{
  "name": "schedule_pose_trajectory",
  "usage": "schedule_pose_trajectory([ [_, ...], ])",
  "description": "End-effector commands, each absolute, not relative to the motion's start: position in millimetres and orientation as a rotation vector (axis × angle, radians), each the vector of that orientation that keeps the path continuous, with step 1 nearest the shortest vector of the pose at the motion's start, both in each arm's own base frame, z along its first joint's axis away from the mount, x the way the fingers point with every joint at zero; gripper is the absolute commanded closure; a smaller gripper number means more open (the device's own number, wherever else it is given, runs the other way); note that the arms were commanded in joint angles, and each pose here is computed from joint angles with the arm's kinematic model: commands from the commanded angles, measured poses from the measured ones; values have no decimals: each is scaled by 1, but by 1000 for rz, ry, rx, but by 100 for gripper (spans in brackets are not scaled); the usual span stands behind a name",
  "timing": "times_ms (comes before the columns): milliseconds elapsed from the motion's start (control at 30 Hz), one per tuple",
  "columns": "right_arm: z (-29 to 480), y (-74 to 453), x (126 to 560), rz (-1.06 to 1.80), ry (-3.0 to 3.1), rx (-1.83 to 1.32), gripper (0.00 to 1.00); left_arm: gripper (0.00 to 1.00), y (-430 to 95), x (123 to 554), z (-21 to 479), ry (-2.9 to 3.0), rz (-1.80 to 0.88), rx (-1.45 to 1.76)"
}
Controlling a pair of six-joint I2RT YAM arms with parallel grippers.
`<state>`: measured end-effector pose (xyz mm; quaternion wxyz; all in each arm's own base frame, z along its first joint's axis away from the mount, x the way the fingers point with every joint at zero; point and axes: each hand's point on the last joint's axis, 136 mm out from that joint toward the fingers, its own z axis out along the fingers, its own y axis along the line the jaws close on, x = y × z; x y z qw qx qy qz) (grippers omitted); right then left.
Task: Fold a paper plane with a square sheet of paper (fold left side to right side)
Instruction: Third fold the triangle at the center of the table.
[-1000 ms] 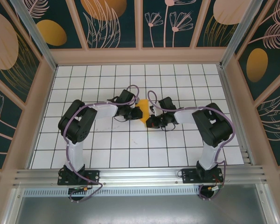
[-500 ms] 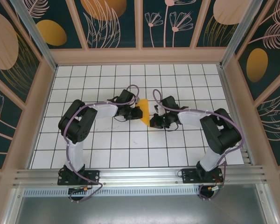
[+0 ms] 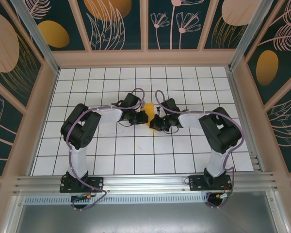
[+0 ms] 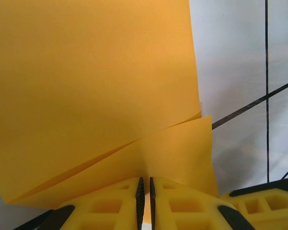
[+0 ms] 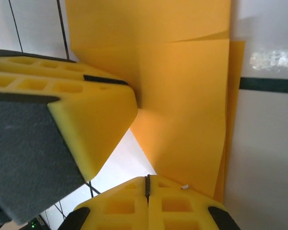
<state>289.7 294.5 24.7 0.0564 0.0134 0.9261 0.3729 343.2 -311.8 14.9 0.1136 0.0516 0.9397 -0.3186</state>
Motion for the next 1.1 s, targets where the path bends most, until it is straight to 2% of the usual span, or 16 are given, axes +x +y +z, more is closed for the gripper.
schedule_pose_trajectory([
  [0, 28, 303, 301, 1149, 2783, 54, 100, 83, -295, 342, -14, 2822, -815, 98],
  [333, 14, 298, 303, 1077, 2829, 90, 100, 83, -293, 342, -13, 2823, -799, 102],
  [933, -31, 223, 216, 835, 3080, 207, 100, 84, -289, 343, -15, 2828, -757, 109],
  [1067, -30, 208, 217, 836, 3060, 273, 100, 83, -290, 344, -12, 2821, -762, 115],
])
